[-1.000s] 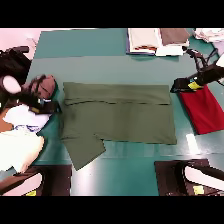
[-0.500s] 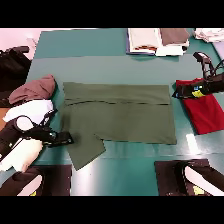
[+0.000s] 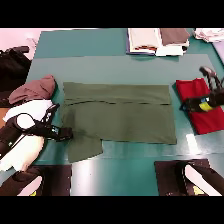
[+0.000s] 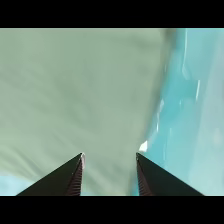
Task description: Fold the shirts.
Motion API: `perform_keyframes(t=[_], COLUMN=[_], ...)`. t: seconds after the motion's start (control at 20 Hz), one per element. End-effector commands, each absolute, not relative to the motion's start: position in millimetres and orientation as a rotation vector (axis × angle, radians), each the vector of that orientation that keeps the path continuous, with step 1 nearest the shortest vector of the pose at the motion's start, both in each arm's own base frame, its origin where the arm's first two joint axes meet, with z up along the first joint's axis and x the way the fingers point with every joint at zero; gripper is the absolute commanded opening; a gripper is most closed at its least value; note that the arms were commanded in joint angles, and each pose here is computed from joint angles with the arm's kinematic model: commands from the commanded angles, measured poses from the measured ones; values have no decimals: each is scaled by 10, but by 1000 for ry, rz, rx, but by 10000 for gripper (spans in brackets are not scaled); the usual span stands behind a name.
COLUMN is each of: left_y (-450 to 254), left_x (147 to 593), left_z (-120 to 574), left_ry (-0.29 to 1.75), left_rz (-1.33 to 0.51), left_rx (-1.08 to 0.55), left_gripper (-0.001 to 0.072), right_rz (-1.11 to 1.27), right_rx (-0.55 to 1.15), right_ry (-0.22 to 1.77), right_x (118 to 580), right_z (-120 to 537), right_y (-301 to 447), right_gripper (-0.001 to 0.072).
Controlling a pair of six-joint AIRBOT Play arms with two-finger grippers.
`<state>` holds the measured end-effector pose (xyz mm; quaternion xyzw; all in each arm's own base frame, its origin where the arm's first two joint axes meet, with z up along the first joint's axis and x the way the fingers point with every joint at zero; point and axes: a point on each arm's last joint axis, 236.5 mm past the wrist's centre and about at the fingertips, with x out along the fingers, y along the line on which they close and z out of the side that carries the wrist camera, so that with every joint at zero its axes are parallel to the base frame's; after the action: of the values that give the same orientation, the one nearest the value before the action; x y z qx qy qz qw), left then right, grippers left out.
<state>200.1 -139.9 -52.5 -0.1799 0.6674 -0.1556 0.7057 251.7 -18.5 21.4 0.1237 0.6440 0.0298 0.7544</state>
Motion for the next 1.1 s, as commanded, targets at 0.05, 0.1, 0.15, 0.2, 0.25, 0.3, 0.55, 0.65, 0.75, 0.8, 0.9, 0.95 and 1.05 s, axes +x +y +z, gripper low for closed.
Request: perform_keyframes(t=[0.05, 0.1, 0.15, 0.2, 0.25, 0.3, 0.55, 0.65, 0.75, 0.8, 0.9, 0.95, 1.05], left_y=[-1437, -1434, -1434, -1434, -1434, -1434, -1428, -1394, -1300, -1250, -1203, -1190, -1204], left_x=[2147, 2143, 2141, 2141, 2143, 2143, 2177, 2121, 2061, 2055, 2012, 1937, 1686], left_z=[-348, -349, -350, -350, -349, -349, -349, -365, -343, -291, -138, -48, 120], left_ry=[1431, 1431, 1430, 1430, 1429, 1429, 1415, 1437, 1468, 1464, 1423, 1413, 1428], left_rz=[-379, -385, -389, -389, -389, -389, -384, -392, -390, -383, -371, -368, -386], left_rx=[-380, -372, -367, -366, -367, -367, -365, -332, -265, -236, -226, -232, -250], left_gripper=[29, 29, 29, 29, 30, 30, 30, 29, 28, 27, 27, 27, 28], right_rz=[-66, -54, -24, -8, 12, 40, 158, 196, 213, 204, 175, 163, 131], right_rx=[485, 557, 611, 650, 681, 703, 553, 461, 332, 274, 183, 145, 79], right_ry=[1643, 1677, 1709, 1736, 1750, 1760, 1763, 1727, 1679, 1662, 1650, 1644, 1648], right_x=[1581, 1474, 1396, 1350, 1351, 1381, 1559, 1641, 1769, 1812, 1812, 1777, 1641], right_z=[-480, -604, -708, -799, -862, -904, -1038, -999, -845, -727, -486, -361, -162], right_y=[-363, -263, -150, -64, 18, 113, 405, 469, 401, 335, 187, 121, -1], right_gripper=[594, 591, 549, 522, 521, 519, 251, 90, 18, 18, 17, 17, 17])
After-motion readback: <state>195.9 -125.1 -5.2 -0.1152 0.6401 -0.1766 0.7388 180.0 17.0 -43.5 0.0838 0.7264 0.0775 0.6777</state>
